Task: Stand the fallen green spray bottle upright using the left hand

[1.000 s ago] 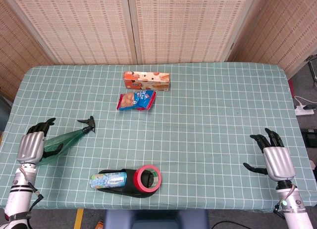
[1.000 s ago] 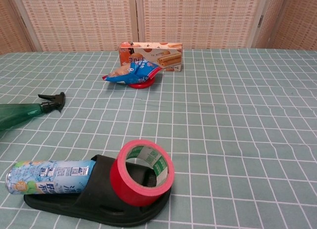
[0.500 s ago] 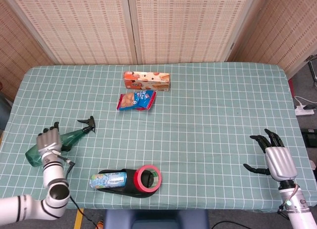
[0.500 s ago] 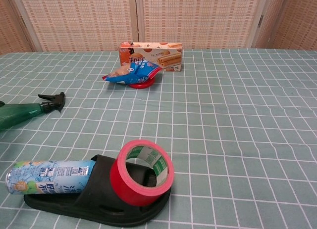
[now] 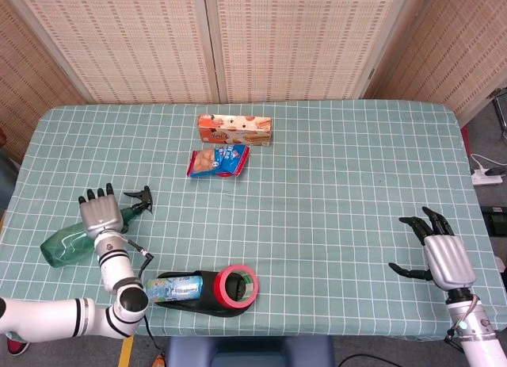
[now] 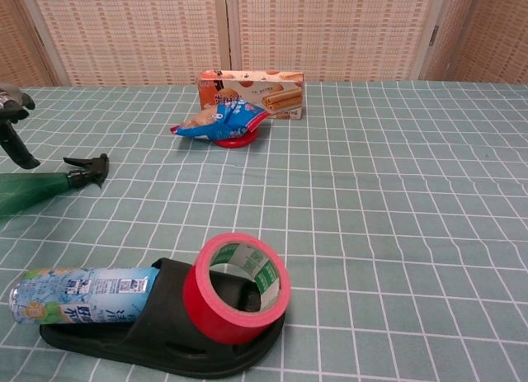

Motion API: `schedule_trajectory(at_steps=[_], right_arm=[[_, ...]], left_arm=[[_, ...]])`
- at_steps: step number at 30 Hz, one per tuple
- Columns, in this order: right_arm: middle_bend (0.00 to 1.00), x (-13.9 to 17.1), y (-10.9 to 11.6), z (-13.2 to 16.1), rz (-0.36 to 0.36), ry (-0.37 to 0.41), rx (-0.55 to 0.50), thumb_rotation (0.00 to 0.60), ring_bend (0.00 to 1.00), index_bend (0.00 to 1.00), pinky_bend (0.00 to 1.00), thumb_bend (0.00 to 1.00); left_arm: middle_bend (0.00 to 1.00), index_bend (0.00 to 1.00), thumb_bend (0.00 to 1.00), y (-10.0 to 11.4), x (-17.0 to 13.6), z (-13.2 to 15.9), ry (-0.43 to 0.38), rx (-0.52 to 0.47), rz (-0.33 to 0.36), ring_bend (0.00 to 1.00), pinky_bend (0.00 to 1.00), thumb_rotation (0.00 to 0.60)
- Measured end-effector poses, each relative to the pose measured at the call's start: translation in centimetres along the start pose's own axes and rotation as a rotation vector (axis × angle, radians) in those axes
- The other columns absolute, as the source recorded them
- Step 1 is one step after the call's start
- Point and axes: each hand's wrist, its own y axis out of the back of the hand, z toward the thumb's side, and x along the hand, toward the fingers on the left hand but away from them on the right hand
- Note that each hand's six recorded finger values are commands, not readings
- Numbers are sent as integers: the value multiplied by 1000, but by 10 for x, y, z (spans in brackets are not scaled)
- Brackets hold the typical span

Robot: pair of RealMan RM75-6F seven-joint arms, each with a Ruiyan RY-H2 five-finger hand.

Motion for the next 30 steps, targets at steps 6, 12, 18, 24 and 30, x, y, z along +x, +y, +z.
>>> schedule_trajectory(at_steps=[6,12,18,24,30], right_arm=[[233,0,0,0,5,-1,-7,600,0,218,79,0],[234,0,0,-1,8,-5,-9,600,0,218,79,0],[233,0,1,-2,6,-7,-9,600,0,218,79,0],[234,0,1,-2,-1,-12,-3,600,0,218,79,0],[234,0,1,-3,-14,-20,0,600,0,218,79,0]], left_arm=[[88,169,260,-9,7,-3,22,49,-37,41,124,600],[84,188,260,-17,12,-1,40,21,-95,41,129,600],[85,201,260,-20,14,5,44,-27,-147,42,134,600],[86,212,260,-26,19,7,54,-46,-181,46,133,600],[88,226,260,-34,27,8,78,-68,-221,46,137,600]])
